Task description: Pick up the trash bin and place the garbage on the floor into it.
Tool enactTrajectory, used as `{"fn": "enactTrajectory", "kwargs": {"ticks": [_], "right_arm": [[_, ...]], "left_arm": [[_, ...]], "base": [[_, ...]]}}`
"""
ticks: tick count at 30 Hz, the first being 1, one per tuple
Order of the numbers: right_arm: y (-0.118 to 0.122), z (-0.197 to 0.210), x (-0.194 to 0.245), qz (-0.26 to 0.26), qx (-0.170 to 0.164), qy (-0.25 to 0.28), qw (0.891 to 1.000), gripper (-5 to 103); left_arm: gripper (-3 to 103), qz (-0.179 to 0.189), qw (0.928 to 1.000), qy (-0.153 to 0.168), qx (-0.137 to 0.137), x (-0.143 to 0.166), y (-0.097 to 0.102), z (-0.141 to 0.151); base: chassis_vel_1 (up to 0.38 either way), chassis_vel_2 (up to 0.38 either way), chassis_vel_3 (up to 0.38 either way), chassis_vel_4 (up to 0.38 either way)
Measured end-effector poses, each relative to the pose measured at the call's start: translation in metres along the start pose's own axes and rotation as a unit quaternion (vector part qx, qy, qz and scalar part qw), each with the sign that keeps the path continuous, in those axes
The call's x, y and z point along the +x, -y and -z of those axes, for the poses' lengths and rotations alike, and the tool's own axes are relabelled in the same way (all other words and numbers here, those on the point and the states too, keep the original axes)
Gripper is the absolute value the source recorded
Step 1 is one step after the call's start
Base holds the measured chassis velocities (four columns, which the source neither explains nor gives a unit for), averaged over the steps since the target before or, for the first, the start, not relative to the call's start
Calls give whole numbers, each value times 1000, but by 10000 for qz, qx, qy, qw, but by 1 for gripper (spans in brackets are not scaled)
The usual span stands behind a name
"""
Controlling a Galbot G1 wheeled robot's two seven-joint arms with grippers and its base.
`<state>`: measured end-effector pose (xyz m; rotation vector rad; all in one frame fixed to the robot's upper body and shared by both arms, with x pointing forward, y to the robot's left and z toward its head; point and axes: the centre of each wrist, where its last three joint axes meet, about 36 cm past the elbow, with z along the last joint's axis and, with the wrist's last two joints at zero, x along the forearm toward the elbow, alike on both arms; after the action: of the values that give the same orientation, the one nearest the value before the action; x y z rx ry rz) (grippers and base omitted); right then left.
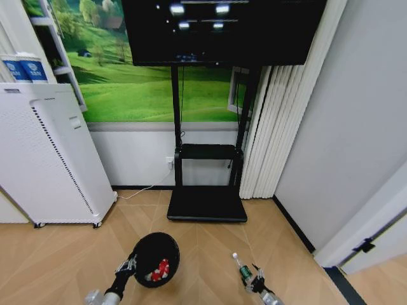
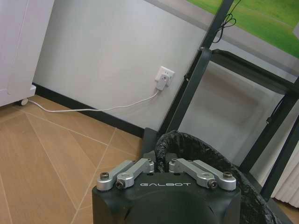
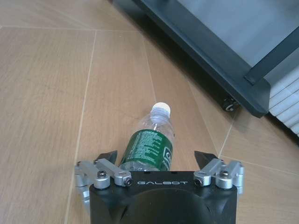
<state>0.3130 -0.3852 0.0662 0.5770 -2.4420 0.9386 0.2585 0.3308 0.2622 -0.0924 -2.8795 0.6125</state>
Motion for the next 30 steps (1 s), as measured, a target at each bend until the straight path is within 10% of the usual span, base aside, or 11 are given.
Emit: {"fn": "enactTrajectory", "kwargs": {"ticks": [15, 30], "right_arm": [[-7, -5, -1, 197, 67, -66, 9998, 35], [34, 7, -2, -316, -287, 373, 9984, 19]], "left_arm": [[8, -122, 9999, 74, 23, 3, 5, 9], [8, -14, 9999, 21, -100, -10, -12, 7]], "base": [[0, 0, 0, 0], [0, 0, 0, 0]]}}
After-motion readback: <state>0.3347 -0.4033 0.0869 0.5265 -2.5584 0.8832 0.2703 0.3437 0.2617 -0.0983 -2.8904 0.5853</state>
